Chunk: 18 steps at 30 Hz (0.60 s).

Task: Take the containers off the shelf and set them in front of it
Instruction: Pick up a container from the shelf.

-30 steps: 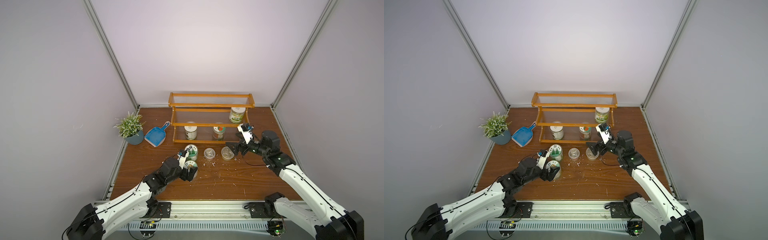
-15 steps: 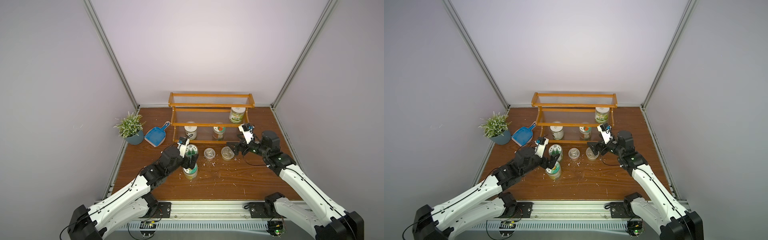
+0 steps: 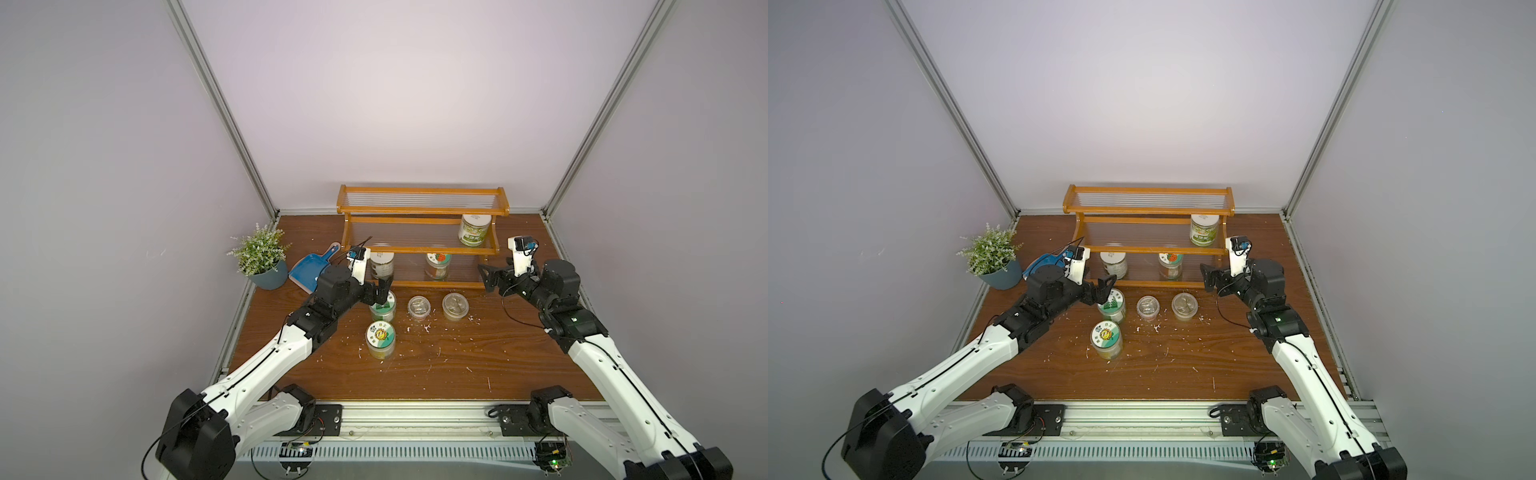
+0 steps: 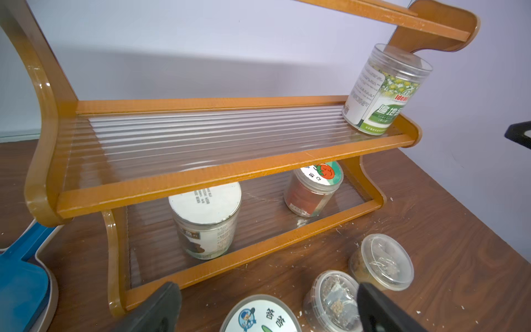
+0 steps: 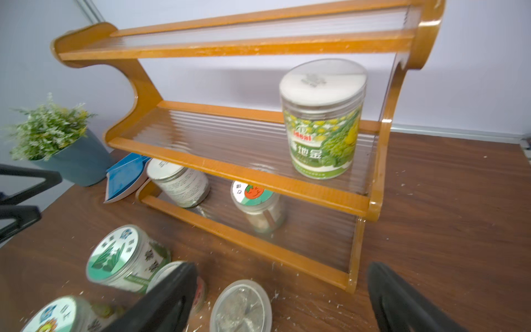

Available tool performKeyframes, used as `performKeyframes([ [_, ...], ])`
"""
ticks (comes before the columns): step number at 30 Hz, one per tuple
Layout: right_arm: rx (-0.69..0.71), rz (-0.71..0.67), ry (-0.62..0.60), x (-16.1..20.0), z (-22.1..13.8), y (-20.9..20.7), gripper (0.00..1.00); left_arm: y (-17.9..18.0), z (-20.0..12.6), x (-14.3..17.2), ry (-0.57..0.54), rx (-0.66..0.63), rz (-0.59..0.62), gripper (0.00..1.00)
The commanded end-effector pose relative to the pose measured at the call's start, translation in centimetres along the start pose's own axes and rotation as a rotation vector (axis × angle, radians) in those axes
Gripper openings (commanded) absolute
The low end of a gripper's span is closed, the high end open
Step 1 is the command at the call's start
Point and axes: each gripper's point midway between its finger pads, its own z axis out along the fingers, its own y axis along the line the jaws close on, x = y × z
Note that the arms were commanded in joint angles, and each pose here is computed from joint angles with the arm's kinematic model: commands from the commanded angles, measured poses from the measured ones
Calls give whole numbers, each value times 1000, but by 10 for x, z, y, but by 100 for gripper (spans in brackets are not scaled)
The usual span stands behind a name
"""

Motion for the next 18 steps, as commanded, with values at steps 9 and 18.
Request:
performKeyframes([
  [9,19,-29,-157,-80,51,-7,99,-9,-2,-21,-68,61,14,99],
  [18,43,-31,-95,-69,83,-17,99,-12,-1,-17,-55,78,17,99],
])
